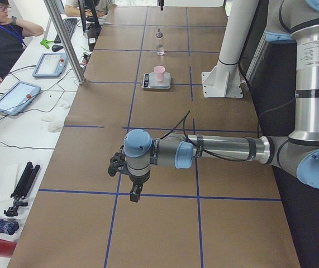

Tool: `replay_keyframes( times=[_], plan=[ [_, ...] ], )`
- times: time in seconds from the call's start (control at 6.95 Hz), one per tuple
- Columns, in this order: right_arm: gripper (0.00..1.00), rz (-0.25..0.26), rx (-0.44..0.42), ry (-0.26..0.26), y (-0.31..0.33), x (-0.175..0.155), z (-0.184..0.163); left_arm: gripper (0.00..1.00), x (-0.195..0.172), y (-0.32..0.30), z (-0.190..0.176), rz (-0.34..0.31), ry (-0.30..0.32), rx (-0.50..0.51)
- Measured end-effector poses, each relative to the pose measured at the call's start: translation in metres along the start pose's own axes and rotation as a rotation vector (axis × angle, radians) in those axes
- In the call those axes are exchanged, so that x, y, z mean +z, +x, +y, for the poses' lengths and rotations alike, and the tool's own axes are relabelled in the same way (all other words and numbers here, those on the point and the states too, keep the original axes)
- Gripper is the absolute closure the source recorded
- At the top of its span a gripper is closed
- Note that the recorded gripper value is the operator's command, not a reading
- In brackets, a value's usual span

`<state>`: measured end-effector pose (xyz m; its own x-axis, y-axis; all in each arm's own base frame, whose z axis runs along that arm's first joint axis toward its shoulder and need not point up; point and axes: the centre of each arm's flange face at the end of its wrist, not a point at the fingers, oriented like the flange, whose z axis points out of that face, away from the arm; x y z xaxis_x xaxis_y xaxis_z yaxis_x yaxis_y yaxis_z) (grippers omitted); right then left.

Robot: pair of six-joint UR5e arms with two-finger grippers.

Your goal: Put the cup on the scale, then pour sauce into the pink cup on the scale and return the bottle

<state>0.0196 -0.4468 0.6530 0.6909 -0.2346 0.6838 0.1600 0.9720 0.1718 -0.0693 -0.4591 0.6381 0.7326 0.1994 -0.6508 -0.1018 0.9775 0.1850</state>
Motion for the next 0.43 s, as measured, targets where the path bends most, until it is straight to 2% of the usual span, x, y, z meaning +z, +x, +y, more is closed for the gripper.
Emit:
replay_keyframes(
  times=[0.43],
  plan=[
    [0.0, 0.005, 0.001, -0.002, 0.001, 0.0006, 0.0009, 0.0, -0.0002, 0.0002, -0.0001, 0.0, 0.0, 0.001]
  ],
)
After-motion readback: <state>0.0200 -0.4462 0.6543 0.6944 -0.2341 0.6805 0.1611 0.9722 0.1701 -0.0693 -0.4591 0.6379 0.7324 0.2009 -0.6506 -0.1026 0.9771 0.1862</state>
